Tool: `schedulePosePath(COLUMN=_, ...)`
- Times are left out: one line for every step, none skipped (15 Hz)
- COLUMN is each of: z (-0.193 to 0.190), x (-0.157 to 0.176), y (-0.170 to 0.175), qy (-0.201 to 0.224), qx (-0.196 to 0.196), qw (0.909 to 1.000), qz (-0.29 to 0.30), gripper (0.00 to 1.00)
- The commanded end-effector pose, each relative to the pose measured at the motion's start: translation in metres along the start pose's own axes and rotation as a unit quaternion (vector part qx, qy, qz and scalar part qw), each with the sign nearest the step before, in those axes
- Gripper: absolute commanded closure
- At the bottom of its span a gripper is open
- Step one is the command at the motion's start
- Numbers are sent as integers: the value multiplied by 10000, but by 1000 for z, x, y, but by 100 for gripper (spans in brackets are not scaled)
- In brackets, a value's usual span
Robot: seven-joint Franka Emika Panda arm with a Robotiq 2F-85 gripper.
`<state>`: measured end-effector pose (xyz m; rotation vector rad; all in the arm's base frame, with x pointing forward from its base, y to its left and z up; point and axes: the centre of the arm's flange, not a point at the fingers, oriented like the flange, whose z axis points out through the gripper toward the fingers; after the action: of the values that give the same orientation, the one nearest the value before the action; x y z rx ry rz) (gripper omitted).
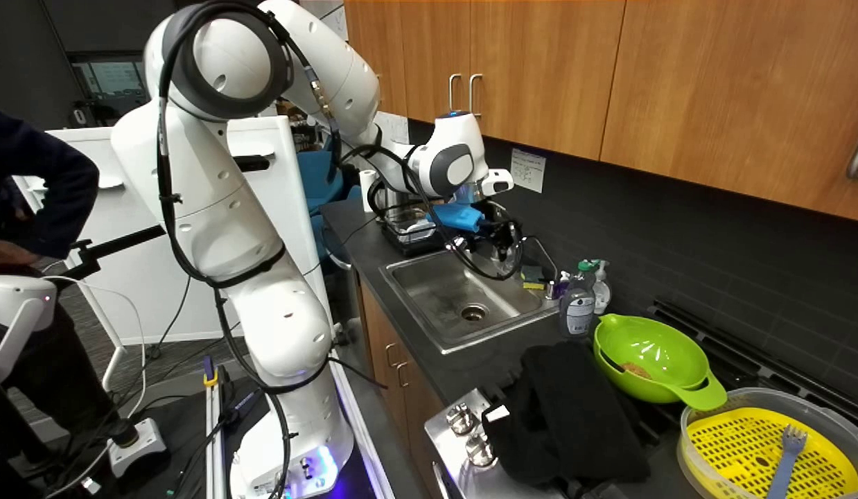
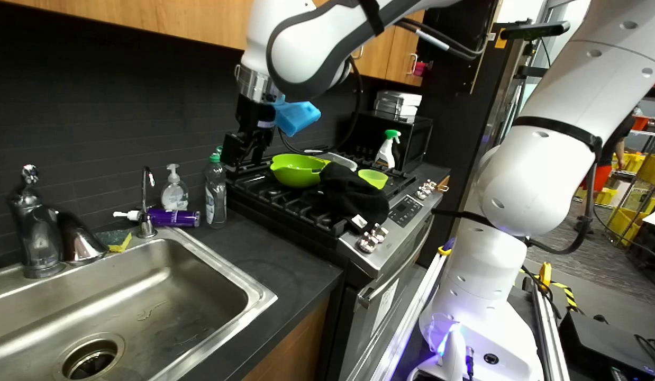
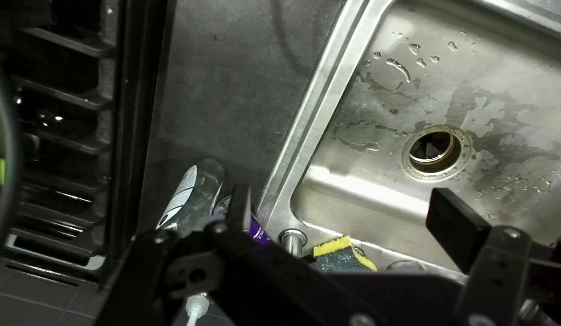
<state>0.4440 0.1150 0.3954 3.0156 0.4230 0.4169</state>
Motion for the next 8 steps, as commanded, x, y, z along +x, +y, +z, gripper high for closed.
schedulePosePath(z=0, x=0, y=0, qy=0, qx=0, qw=10000, qz=0, gripper=0)
schedulePosePath(z=0, x=0, y=0, qy=0, qx=0, qw=10000, qz=0, gripper=0)
schedulePosePath(z=-2, x=4, y=-1, qy=-5, qx=-54, qw=10000, qz=-24, gripper=0)
schedulePosePath(z=-3, x=9, y=1, qy=-91, qx=-81, qw=9999, qz=17, gripper=0)
schedulePosePath(z=-4, x=12, y=5, qy=-143, qx=-213, qw=9997, qz=48, gripper=0)
schedulePosePath(z=-7, x=14, y=10, qy=-177, qx=-305, qw=9994, qz=66, gripper=0)
schedulePosePath(z=-14, x=17, y=20, qy=-182, qx=-519, qw=9984, qz=162, gripper=0)
schedulePosePath(z=-24, x=19, y=31, qy=-161, qx=-717, qw=9969, qz=270, gripper=0)
